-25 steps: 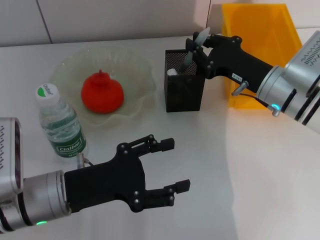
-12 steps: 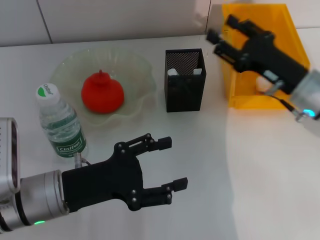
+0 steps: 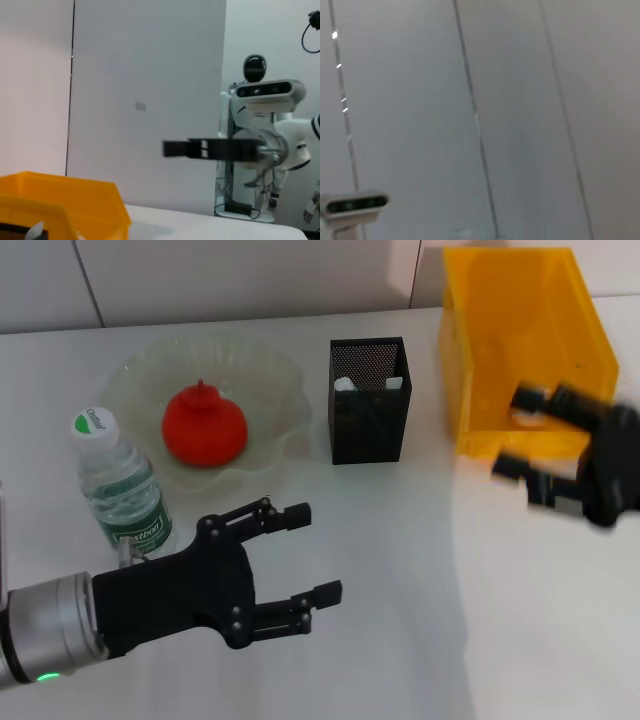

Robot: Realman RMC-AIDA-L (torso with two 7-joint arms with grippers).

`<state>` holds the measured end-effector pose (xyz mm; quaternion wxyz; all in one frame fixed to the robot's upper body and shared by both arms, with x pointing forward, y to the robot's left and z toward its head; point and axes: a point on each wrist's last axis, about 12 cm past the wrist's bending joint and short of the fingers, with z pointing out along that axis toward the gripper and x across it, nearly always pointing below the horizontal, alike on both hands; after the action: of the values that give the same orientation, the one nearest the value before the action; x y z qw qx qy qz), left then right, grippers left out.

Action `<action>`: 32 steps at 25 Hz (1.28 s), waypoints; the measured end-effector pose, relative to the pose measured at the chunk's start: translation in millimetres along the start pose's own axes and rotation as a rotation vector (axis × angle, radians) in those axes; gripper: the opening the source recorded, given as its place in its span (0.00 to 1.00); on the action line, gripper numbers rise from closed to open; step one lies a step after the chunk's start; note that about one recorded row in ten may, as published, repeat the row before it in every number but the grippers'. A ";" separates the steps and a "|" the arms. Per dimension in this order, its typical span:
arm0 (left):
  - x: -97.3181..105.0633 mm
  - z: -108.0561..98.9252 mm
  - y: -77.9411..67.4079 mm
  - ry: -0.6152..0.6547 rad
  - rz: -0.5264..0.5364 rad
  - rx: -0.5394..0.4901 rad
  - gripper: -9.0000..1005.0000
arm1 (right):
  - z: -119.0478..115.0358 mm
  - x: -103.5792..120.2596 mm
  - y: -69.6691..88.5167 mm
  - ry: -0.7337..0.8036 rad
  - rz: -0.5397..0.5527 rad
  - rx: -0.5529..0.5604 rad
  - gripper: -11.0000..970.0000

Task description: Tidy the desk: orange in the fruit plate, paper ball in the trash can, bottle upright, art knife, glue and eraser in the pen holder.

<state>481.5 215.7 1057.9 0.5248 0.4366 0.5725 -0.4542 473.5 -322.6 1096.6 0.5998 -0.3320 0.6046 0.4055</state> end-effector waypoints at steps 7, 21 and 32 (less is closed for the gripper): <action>2.6 -20.2 6.7 0.096 -0.056 0.008 0.81 | 0.0 23.8 19.4 0.144 0.028 -0.131 0.81; 3.8 -45.1 0.8 0.078 -0.084 -0.019 0.81 | 43.6 41.4 12.7 0.204 0.051 -0.190 0.81; 5.1 -41.5 0.5 0.082 -0.088 -0.012 0.81 | 52.0 42.7 8.7 0.224 0.044 -0.187 0.81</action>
<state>473.2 256.5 1054.3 0.4829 0.4261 0.6148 -0.4553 486.9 -268.9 1057.5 0.4862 -0.4163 0.6343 0.4336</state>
